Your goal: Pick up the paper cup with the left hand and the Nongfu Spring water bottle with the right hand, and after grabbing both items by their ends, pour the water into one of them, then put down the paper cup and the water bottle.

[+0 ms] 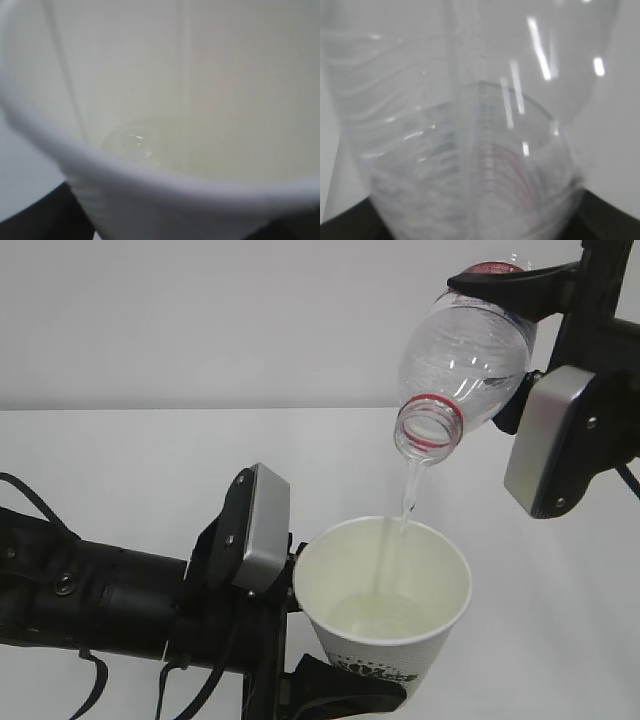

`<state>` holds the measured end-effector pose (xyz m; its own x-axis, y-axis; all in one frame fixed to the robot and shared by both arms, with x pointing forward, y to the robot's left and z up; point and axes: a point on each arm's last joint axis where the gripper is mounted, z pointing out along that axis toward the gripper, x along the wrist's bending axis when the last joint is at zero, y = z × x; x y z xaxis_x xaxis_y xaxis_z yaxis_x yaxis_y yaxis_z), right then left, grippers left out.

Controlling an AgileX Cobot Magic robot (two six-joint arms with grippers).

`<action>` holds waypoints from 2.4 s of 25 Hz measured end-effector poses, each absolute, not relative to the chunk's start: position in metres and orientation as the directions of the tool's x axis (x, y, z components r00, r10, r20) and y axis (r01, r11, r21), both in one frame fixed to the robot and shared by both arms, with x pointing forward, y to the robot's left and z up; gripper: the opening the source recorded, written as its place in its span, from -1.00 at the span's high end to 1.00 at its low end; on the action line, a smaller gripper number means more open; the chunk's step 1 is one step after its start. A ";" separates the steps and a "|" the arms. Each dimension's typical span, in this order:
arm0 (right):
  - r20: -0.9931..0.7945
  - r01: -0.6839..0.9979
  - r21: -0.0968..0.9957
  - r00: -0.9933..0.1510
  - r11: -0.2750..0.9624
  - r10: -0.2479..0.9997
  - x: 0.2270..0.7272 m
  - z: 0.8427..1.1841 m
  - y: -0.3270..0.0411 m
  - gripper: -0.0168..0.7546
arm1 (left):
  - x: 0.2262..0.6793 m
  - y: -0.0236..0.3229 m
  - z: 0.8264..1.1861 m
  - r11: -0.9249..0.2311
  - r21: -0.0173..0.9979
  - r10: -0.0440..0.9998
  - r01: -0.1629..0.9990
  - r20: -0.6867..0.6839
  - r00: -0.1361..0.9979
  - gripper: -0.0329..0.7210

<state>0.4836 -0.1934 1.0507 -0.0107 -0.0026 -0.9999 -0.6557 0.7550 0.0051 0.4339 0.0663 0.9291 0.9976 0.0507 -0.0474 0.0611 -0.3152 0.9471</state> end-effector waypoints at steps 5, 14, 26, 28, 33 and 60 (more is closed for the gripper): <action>-1.000 -0.656 0.005 -0.011 0.755 -0.003 0.484 1.051 -0.193 -0.25 | 0.434 0.066 0.929 -0.315 0.947 0.051 0.061 -0.047 0.998 -0.50; -1.000 -0.656 0.005 -0.011 0.755 -0.003 0.484 1.051 -0.193 -0.25 | 0.434 0.066 0.929 -0.317 0.946 0.050 0.060 -0.047 0.998 -0.50; -1.000 -0.656 0.003 -0.006 0.755 -0.001 0.484 1.052 -0.193 -0.25 | 0.434 0.066 0.929 -0.317 0.946 0.050 0.060 -0.047 0.998 -0.50; -1.000 -0.656 0.003 -0.006 0.755 -0.001 0.484 1.052 -0.193 -0.25 | 0.434 0.066 0.929 -0.317 0.946 0.050 0.060 -0.047 0.998 -0.50; -1.000 -0.656 0.003 -0.006 0.755 -0.001 0.484 1.052 -0.193 -0.25 | 0.434 0.066 0.929 -0.317 0.946 0.050 0.060 -0.047 0.998 -0.50; -1.000 -0.656 0.003 -0.006 0.755 -0.001 0.484 1.052 -0.193 -0.25 | 0.434 0.066 0.929 -0.320 0.945 0.052 0.060 -0.046 0.998 -0.50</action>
